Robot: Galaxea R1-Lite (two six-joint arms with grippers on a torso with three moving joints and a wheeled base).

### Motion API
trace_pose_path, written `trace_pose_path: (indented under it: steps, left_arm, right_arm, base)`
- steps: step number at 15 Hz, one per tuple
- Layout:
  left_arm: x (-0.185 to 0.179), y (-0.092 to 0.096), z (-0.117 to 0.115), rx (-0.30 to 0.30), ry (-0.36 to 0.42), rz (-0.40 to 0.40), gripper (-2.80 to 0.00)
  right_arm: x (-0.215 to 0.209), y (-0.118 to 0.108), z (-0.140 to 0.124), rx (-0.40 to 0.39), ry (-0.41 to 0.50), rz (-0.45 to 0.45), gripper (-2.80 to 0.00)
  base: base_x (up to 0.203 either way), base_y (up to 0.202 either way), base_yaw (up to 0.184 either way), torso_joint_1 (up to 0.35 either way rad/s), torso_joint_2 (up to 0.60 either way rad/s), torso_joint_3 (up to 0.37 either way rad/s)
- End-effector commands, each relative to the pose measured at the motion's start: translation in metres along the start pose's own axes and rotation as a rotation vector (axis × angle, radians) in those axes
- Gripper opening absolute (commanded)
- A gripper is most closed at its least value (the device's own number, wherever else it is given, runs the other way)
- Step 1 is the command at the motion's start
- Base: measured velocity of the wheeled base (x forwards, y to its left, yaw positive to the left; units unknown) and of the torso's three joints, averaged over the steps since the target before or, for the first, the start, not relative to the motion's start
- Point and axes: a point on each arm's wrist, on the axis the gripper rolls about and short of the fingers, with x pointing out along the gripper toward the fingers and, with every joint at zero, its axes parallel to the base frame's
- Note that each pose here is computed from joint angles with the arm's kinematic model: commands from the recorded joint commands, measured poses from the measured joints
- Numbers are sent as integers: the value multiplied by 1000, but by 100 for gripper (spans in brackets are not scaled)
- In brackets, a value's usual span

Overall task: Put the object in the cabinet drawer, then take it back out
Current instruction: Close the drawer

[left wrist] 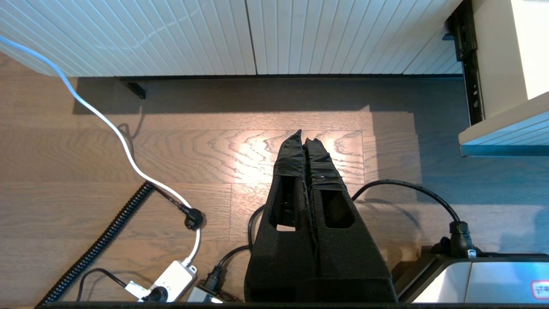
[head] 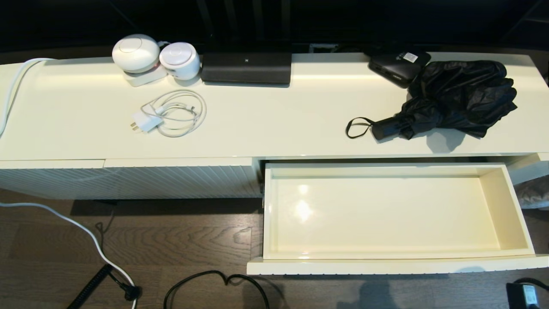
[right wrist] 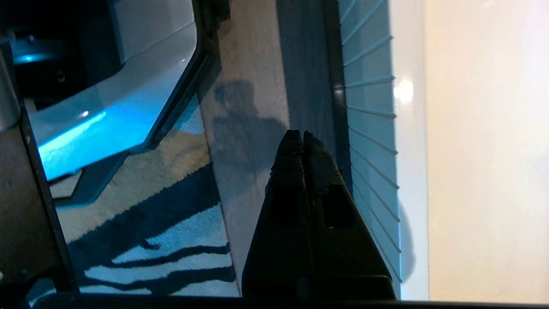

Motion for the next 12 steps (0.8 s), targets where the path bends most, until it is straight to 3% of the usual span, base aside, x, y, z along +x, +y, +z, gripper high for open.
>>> trace_pose_path:
  steps: [1, 9, 12]
  left_arm:
    - [0, 0, 0, 0, -3, 0, -280]
    - [0, 0, 0, 0, -3, 0, -280]
    - [0, 0, 0, 0, -1, 0, -280]
  right_arm:
    - [8, 2, -3, -32, 26, 42, -280]
    - [29, -16, -6, -44, 91, -22, -280]
    - [42, -28, -5, -48, 77, -73, -280]
  base:
    - [0, 0, 0, 0, 0, 0]
    - [0, 0, 0, 0, 0, 0]
    - [0, 0, 0, 0, 0, 0]
